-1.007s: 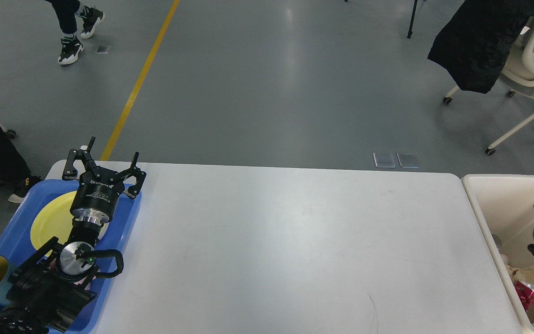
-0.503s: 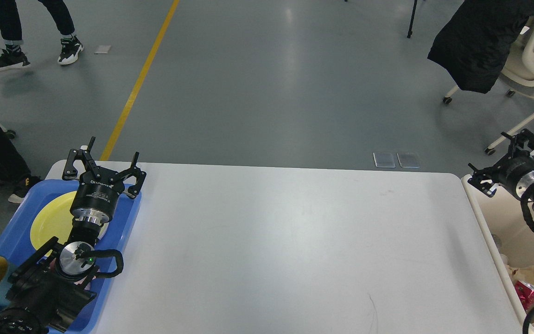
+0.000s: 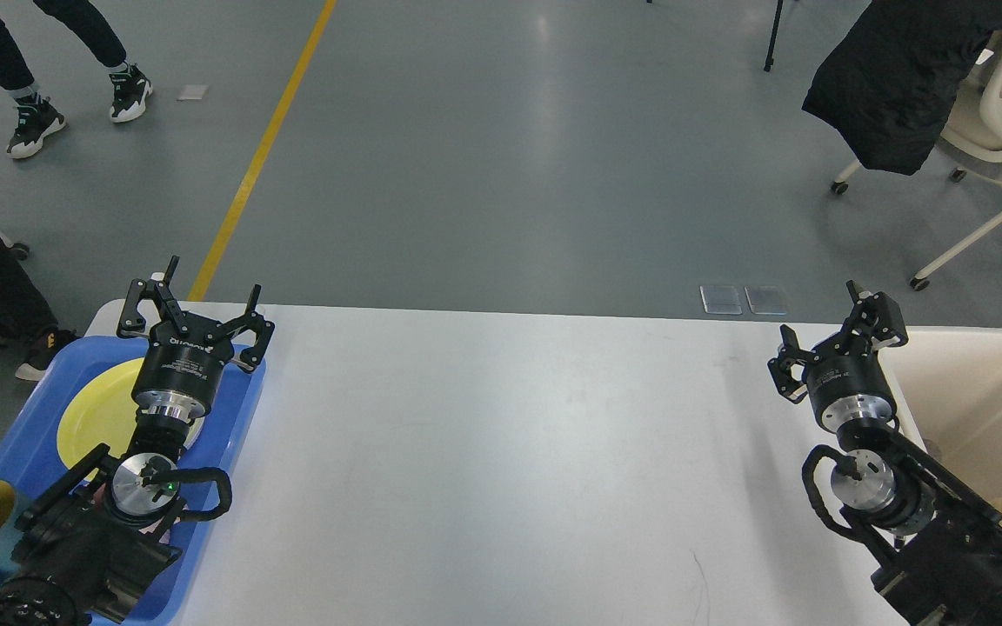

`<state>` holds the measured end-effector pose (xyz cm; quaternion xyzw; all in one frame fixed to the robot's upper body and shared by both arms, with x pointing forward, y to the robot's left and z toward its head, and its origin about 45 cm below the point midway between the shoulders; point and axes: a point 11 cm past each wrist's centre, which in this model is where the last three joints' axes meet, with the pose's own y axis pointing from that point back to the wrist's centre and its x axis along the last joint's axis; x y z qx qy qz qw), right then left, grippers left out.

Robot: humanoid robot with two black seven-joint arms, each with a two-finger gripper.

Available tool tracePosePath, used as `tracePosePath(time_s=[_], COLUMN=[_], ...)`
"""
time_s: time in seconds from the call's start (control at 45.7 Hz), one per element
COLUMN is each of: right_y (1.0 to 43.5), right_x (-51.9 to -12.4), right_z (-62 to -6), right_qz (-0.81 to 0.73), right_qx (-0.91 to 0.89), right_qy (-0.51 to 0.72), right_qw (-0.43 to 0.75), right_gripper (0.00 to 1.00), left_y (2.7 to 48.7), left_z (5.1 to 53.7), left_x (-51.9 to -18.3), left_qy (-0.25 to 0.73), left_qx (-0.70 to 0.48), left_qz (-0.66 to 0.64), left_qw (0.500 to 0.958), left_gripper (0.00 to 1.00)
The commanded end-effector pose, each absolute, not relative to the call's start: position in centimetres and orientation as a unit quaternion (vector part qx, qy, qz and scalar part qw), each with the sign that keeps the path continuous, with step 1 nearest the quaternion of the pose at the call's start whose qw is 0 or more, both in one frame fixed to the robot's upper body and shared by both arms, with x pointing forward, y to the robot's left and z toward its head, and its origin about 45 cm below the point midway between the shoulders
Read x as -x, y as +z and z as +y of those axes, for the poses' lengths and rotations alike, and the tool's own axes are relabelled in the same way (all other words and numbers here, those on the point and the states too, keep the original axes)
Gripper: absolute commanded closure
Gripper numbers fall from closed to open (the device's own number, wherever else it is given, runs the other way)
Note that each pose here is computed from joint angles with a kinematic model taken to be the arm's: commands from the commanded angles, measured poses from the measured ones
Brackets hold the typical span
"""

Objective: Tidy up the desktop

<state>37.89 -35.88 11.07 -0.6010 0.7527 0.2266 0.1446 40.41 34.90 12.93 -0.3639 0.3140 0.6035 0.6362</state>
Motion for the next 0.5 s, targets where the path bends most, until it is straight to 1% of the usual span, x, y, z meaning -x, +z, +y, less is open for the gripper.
tracePosePath(time_s=[0.0, 0.482], right_y=[11.62, 11.34], right_x=[-37.56, -37.32], right_z=[-35.36, -36.20], right_qz=[0.747, 0.756], right_qx=[0.606, 0.597], right_qy=[0.222, 0.216], right_qw=[0.159, 0.157], right_gripper=[0.00, 0.00], left_y=[12.91, 12.91], left_z=[34.91, 34.91], left_x=[-40.41, -40.41], left_qy=[0.604, 0.604], left_qx=[0.363, 0.363], left_qz=[0.314, 0.314], left_qw=[0.636, 0.636], left_gripper=[0.04, 0.04])
